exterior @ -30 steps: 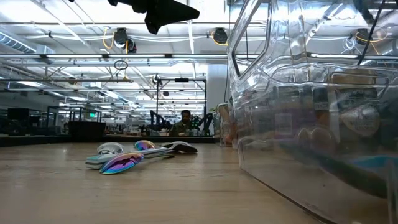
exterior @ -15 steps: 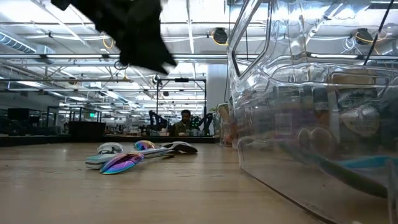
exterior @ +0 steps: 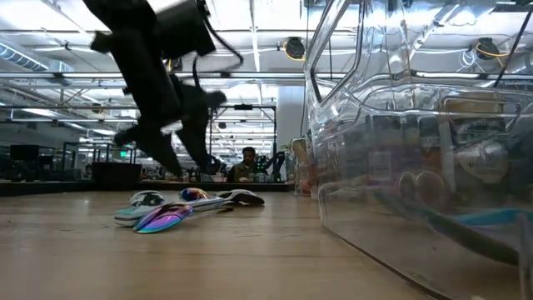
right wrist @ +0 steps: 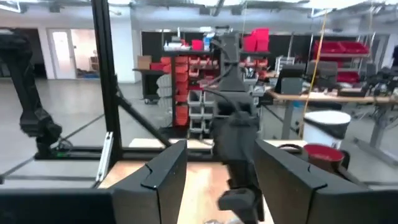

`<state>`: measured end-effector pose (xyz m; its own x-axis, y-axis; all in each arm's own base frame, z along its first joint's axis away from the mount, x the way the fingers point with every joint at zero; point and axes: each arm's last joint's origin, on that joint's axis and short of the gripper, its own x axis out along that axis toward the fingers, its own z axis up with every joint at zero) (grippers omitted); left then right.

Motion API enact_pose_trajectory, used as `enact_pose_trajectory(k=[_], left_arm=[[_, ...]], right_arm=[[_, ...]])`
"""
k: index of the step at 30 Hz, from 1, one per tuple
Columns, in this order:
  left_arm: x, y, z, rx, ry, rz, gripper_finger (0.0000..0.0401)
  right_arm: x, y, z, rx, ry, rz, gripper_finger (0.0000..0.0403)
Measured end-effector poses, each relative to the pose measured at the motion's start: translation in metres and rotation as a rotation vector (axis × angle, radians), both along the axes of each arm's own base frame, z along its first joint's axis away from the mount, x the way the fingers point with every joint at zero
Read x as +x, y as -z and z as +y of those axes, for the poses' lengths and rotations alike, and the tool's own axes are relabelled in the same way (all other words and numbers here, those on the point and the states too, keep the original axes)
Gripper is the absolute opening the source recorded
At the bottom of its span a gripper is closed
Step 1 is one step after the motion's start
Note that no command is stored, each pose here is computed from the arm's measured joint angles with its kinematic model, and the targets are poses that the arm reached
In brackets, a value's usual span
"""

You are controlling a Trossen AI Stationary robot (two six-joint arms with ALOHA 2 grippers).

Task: Pick & Place Food Item
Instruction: Put the top purple spoon into the bottom transparent bin

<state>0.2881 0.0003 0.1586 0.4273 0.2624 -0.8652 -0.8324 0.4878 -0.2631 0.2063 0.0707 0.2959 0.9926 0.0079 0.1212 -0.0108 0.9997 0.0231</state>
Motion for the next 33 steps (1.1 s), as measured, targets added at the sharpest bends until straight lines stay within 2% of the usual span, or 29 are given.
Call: enact_pose_trajectory(k=[6, 12, 18, 21, 27, 33], left_arm=[[0.006, 0.026, 0.012, -0.108, -0.004, 0.088, 0.0239], [0.004, 0.035, 0.016, -0.079, 0.069, 0.166, 0.0239], [0.002, 0.036, 0.017, -0.094, 0.054, 0.187, 0.023], [0.001, 0.036, 0.017, -0.079, 0.049, 0.188, 0.0199], [0.002, 0.037, 0.019, -0.028, 0.052, 0.183, 0.0103], [0.008, 0.036, 0.02, 0.072, 0.123, 0.148, 0.0029]], right_arm=[[0.001, 0.002, 0.006, 0.005, -0.031, 0.003, 0.0169], [0.0, 0.002, 0.007, -0.015, -0.033, 0.004, 0.0167], [0.0, 0.003, 0.007, -0.017, -0.033, 0.004, 0.0166], [0.0, 0.003, 0.007, -0.017, -0.032, 0.004, 0.0164], [0.0, 0.002, 0.007, -0.017, -0.033, 0.004, 0.0164], [0.0, 0.002, 0.007, -0.017, -0.033, 0.003, 0.016]])
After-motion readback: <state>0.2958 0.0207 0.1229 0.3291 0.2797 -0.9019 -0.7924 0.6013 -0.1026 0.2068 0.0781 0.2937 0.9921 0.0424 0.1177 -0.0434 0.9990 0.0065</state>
